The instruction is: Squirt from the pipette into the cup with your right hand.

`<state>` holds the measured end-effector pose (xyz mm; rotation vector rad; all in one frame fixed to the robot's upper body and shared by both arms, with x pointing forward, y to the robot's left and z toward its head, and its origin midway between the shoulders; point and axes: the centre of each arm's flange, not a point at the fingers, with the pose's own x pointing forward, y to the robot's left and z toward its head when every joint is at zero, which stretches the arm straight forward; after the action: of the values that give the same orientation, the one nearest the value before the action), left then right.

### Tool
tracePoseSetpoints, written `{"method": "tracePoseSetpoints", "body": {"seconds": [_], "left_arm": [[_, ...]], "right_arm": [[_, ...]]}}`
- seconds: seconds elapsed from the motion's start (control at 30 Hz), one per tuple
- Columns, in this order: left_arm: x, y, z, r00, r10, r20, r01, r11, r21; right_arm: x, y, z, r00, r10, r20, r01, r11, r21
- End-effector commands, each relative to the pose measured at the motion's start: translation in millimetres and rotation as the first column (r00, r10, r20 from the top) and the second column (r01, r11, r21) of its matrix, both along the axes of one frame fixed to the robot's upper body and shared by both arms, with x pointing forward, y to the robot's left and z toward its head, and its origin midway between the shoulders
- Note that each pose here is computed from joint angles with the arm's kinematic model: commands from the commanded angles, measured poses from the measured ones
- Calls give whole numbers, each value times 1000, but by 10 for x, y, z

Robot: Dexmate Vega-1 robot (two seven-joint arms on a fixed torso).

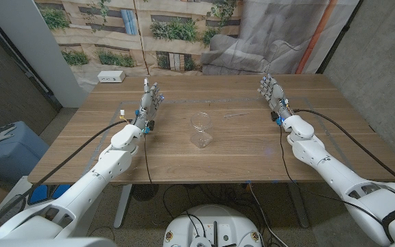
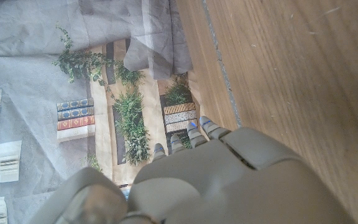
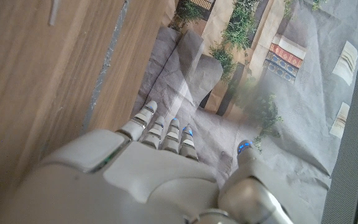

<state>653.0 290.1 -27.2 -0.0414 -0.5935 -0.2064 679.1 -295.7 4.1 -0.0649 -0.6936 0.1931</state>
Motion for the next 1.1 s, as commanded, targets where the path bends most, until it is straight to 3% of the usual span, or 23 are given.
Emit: {"method": "tracePoseSetpoints", "body": {"seconds": [0.03,0.17,0.33,0.53,0.6,0.77,1.1], "left_arm": [[-1,0,0,1000,0,0,0,1000,0],[-1,1,0,1000,0,0,0,1000,0],[0,1,1,1000,0,0,0,1000,0],[0,2,1,1000,0,0,0,1000,0],[1,2,1,1000,0,0,0,1000,0],[1,2,1,1000,0,0,0,1000,0],[1,1,1,1000,0,0,0,1000,0]], "right_arm": [[-92,26,97,991,-96,90,109,981,-158],[-119,25,107,987,-117,113,138,971,-197],[-179,37,155,973,-183,142,216,937,-275],[-251,65,203,953,-244,181,295,885,-361],[-266,86,209,941,-270,204,332,854,-400],[-303,143,248,932,-294,213,361,816,-452],[-392,292,410,897,-312,315,438,725,-531]]}}
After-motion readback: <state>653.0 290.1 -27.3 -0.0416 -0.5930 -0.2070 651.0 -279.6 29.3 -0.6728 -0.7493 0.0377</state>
